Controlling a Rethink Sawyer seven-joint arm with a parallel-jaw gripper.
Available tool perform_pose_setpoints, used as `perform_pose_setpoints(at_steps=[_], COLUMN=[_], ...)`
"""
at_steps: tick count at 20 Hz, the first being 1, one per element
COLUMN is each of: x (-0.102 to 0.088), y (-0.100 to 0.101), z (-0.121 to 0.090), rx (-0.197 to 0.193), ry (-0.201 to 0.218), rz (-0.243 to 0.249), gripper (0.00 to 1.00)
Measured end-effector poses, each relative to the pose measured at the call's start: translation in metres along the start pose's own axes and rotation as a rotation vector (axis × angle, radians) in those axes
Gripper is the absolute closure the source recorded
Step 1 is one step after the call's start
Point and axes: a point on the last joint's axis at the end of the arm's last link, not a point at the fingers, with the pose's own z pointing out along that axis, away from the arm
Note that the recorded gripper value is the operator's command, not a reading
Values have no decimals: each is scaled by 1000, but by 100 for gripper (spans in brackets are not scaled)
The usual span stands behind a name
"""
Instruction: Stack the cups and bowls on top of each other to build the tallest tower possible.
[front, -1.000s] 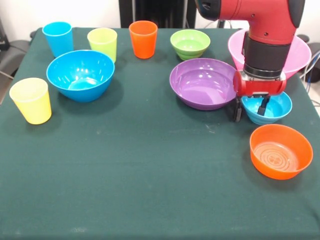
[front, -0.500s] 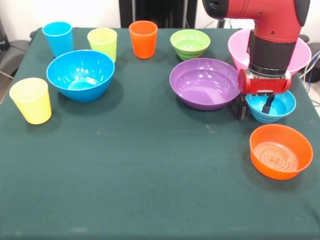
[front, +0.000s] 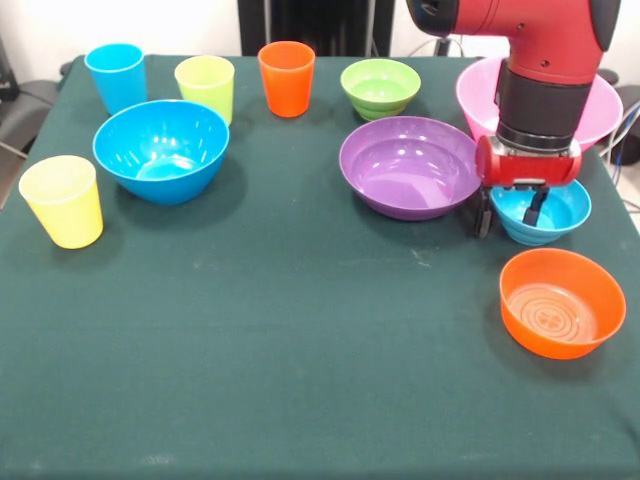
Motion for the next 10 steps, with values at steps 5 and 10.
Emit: perform_pose_setpoints(at_steps=[5,10], x=[1,1], y=[-2,-8], z=[0,-1], rx=[8,19], ry=[0,0], rz=[-3,-3], gripper=[0,0])
